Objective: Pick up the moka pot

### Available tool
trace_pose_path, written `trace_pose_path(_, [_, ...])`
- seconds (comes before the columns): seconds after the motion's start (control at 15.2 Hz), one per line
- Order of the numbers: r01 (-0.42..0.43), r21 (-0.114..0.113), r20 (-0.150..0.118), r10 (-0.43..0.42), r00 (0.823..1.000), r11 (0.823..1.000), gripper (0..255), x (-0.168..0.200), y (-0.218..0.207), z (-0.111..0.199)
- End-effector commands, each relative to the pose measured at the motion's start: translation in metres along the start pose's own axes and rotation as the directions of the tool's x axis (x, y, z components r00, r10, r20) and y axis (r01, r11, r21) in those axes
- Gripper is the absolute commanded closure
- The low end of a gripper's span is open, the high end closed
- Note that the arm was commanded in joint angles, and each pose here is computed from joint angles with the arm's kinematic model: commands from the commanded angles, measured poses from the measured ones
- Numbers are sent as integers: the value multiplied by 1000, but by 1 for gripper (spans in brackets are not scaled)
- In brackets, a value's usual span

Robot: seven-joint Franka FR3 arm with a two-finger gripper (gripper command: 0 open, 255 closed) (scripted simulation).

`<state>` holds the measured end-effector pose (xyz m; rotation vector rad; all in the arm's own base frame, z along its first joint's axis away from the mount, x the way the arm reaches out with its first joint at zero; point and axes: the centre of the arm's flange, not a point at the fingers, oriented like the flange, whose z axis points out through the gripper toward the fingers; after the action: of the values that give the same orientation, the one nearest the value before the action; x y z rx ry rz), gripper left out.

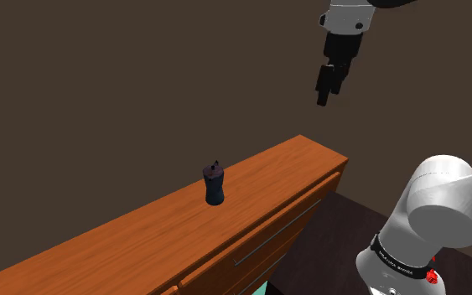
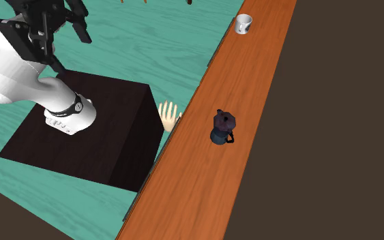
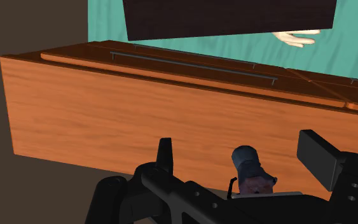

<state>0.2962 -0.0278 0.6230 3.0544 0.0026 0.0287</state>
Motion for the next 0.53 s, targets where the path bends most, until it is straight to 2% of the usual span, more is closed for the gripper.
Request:
trace_pose_path(0.0, [0,0,0,0,1000,1000,0,0,0,0])
trace_pose_path(0.46, [-12,8,0,12,1000,1000,0,66,-27,58])
